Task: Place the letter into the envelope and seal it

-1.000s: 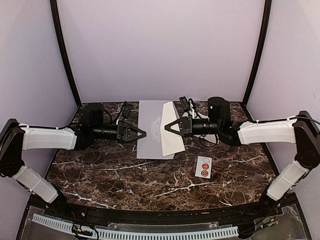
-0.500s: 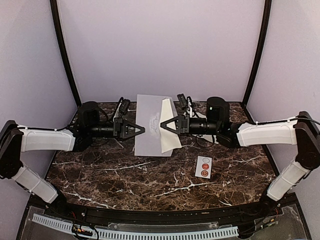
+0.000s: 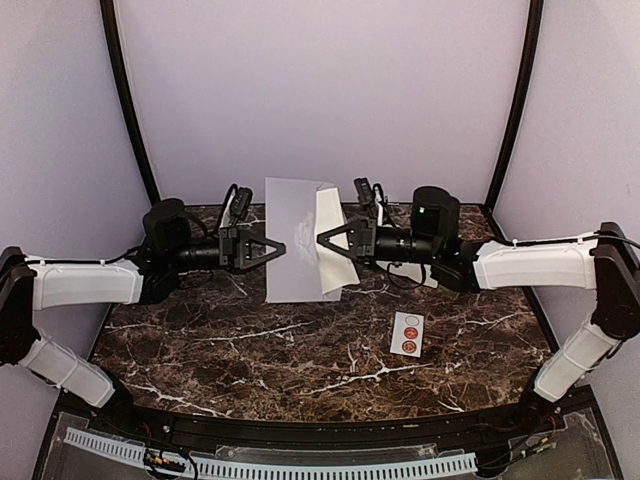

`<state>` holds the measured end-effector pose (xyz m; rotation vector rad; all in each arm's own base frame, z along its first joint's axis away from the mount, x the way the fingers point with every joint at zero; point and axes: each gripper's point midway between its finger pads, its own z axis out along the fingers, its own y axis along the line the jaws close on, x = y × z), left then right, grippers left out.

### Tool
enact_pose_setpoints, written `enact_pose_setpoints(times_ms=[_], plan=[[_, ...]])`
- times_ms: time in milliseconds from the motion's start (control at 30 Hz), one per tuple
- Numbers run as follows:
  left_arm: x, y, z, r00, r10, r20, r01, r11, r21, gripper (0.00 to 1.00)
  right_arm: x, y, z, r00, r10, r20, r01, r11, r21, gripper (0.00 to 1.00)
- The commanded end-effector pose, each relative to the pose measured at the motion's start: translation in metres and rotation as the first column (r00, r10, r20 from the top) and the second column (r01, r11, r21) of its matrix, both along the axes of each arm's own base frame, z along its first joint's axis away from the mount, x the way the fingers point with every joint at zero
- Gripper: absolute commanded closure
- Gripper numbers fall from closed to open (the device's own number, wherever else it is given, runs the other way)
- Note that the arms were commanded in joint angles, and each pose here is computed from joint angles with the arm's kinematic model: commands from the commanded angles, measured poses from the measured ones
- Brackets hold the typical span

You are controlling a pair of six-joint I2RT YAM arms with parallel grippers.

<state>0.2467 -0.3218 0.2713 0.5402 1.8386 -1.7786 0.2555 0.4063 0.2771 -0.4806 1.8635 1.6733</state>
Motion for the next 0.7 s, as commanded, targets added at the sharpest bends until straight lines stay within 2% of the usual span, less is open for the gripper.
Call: enact_pose_setpoints(times_ms=[0,233,367,433,533,667], plan=[[-0.005,0.004,0.027,0.994,0.015,0.107,-0.013,1.000,-0.021,1.00,0.004,-0.008,0.007,0.999,-0.043,0.034,0.045,0.996,-0.077,0.99],[-0.010,0.005,0.037,0.992,0.006,0.122,-0.001,0.999,-0.044,1.00,-0.004,-0.019,0.003,1.000,-0.023,0.015,0.025,0.991,-0.129,0.83],[-0.010,0.006,0.040,0.992,0.007,0.126,-0.001,0.999,-0.049,1.00,-0.008,-0.022,0.001,1.000,-0.011,0.005,0.012,0.991,-0.136,0.78],[-0.010,0.006,0.039,0.992,0.006,0.122,0.000,0.999,-0.050,1.00,-0.010,-0.023,0.001,1.000,-0.009,0.002,0.010,0.991,-0.135,0.81],[-0.010,0.005,0.039,0.993,0.006,0.120,0.000,0.999,-0.052,1.00,-0.012,-0.024,0.004,1.000,-0.004,0.000,0.004,0.993,-0.119,0.99],[-0.012,0.005,0.043,0.992,-0.004,0.127,0.013,0.998,-0.069,1.00,-0.013,-0.024,0.011,1.000,-0.002,0.007,0.003,0.998,-0.066,1.00]])
